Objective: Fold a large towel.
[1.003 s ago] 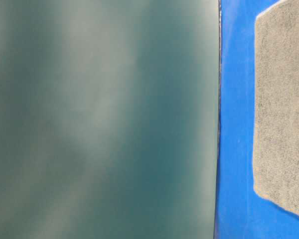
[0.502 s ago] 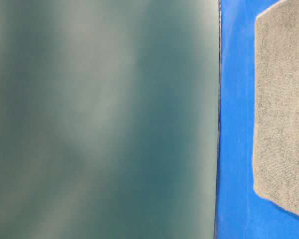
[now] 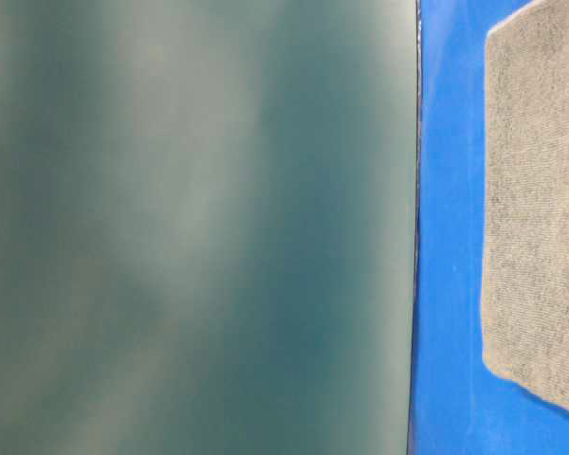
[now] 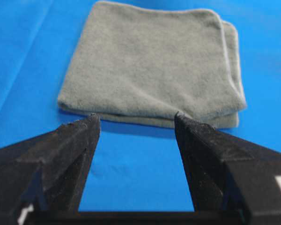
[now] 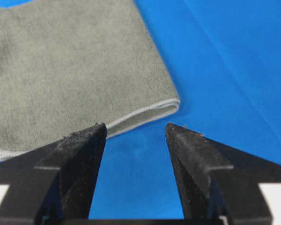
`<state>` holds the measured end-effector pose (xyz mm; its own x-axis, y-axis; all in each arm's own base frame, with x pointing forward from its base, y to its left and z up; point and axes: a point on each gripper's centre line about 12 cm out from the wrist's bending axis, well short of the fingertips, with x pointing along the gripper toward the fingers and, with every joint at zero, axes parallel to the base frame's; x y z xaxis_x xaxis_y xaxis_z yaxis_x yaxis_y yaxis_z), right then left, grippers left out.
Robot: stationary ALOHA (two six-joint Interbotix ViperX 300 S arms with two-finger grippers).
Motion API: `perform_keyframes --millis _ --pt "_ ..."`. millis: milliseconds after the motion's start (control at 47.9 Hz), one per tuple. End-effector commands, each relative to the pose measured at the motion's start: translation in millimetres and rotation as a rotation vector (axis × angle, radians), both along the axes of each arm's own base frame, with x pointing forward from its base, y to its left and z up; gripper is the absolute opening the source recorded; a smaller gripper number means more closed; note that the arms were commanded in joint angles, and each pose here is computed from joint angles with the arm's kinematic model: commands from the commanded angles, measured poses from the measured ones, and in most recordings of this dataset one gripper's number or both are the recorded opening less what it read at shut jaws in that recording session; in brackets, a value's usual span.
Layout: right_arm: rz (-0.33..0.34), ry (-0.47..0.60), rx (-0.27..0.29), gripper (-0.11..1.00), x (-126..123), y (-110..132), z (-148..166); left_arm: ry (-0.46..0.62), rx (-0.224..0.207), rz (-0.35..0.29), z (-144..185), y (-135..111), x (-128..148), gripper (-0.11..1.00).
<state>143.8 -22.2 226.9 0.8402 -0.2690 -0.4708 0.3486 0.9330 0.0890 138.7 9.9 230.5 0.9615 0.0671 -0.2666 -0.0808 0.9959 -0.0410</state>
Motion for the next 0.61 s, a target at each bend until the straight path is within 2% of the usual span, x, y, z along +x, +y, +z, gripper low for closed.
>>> perform_keyframes --millis 0,585 --pt "0.000 -0.006 -0.002 0.58 2.5 0.3 4.7 -0.006 0.001 0.002 3.5 0.5 2.3 0.63" --pt "-0.001 -0.014 0.001 0.58 2.7 0.3 7.3 -0.017 0.000 0.003 6.3 0.4 1.5 0.63"
